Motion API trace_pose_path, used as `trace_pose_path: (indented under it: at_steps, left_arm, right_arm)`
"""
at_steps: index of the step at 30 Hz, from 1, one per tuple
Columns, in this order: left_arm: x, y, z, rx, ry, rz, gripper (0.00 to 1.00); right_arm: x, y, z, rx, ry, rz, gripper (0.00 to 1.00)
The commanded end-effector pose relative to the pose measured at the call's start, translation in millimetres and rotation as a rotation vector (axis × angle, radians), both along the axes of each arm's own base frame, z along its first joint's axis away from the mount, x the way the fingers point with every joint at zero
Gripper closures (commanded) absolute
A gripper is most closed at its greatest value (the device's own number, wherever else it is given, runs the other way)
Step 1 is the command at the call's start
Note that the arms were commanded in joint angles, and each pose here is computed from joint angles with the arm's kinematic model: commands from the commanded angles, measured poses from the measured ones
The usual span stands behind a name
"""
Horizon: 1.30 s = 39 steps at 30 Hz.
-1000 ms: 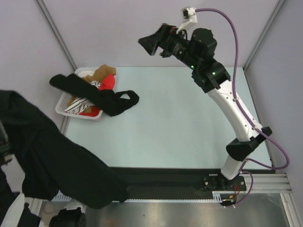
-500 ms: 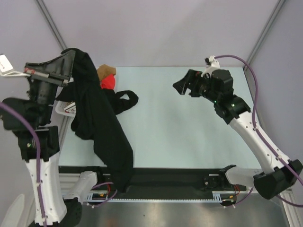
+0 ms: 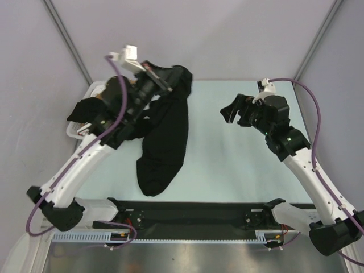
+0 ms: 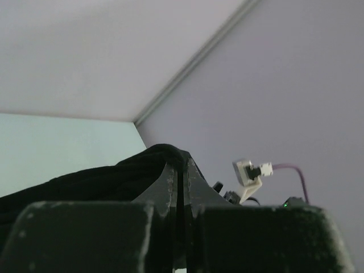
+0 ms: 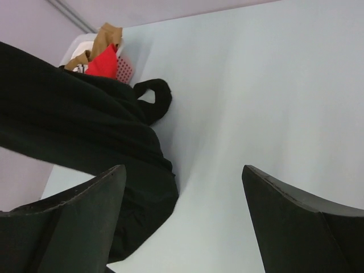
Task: Fold and stack the tank tops
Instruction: Move the tank top to the center of the board, then flatten the tank top out
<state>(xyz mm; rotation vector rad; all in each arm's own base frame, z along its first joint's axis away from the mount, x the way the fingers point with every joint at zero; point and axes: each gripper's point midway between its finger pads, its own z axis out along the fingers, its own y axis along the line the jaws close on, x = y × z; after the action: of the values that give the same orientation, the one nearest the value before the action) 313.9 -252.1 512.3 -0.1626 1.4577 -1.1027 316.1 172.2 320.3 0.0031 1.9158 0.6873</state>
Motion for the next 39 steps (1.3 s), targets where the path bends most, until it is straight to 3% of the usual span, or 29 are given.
trace_pose_path:
  at_steps: [1, 4, 7, 8, 9, 10, 11, 13, 15, 19, 20, 22, 23, 26, 31, 39]
  left_arm:
    - [-2, -40, 19, 0.005, -0.091, -0.004, 1.00]
    - [2, -126, -32, 0.068, -0.018, -0.125, 1.00]
    - [-22, -188, -66, 0.134, -0.008, -0.221, 0.97]
    - [-18, -211, -80, 0.173, 0.011, -0.247, 0.87]
    - [-12, -218, -91, 0.208, 0.047, -0.244, 0.60]
    - [1, -226, -151, 0.359, 0.185, -0.221, 0.42]
    - [14, -219, -123, 0.336, 0.186, -0.180, 0.29]
    - [30, -208, -165, 0.477, 0.298, -0.139, 0.19]
    - [47, -182, -171, 0.543, 0.319, -0.040, 0.00]
    - [59, -96, -225, 0.743, 0.504, 0.189, 0.00]
    - [67, -66, -261, 0.803, 0.587, 0.240, 0.00]
    - [74, -37, -280, 0.778, 0.645, 0.272, 0.00]
    - [79, -6, -315, 0.805, 0.725, 0.305, 0.00]
    - [95, 36, -343, 0.826, 0.774, 0.369, 0.00]
    - [125, 75, -387, 1.038, 0.857, 0.440, 0.00]
    - [171, 100, -454, 1.076, 0.997, 0.376, 0.03]
  right_arm:
    - [-8, -27, 13, -0.033, -0.055, -0.096, 0.12]
    - [-10, -63, 10, -0.044, -0.072, -0.282, 0.14]
    - [-25, -101, 14, -0.016, -0.135, -0.452, 0.15]
    - [-31, -113, 19, -0.004, -0.161, -0.506, 0.15]
    - [-33, -117, 21, 0.000, -0.164, -0.521, 0.14]
    - [-33, -121, 21, -0.009, -0.160, -0.533, 0.14]
    - [-35, -121, 19, -0.023, -0.148, -0.528, 0.14]
    - [-33, -121, 16, -0.050, -0.126, -0.520, 0.14]
    - [-32, -120, 12, -0.060, -0.120, -0.510, 0.14]
    - [-29, -113, 0, -0.057, -0.108, -0.480, 0.14]
    - [-28, -111, -2, -0.054, -0.102, -0.472, 0.14]
    - [-25, -107, -11, -0.056, -0.085, -0.456, 0.14]
    - [-24, -104, -13, -0.051, -0.079, -0.444, 0.14]
    - [-22, -100, -20, -0.051, -0.064, -0.426, 0.14]
    - [-24, -97, -26, -0.048, -0.058, -0.403, 0.14]
    - [-29, -96, -30, -0.053, -0.051, -0.389, 0.14]
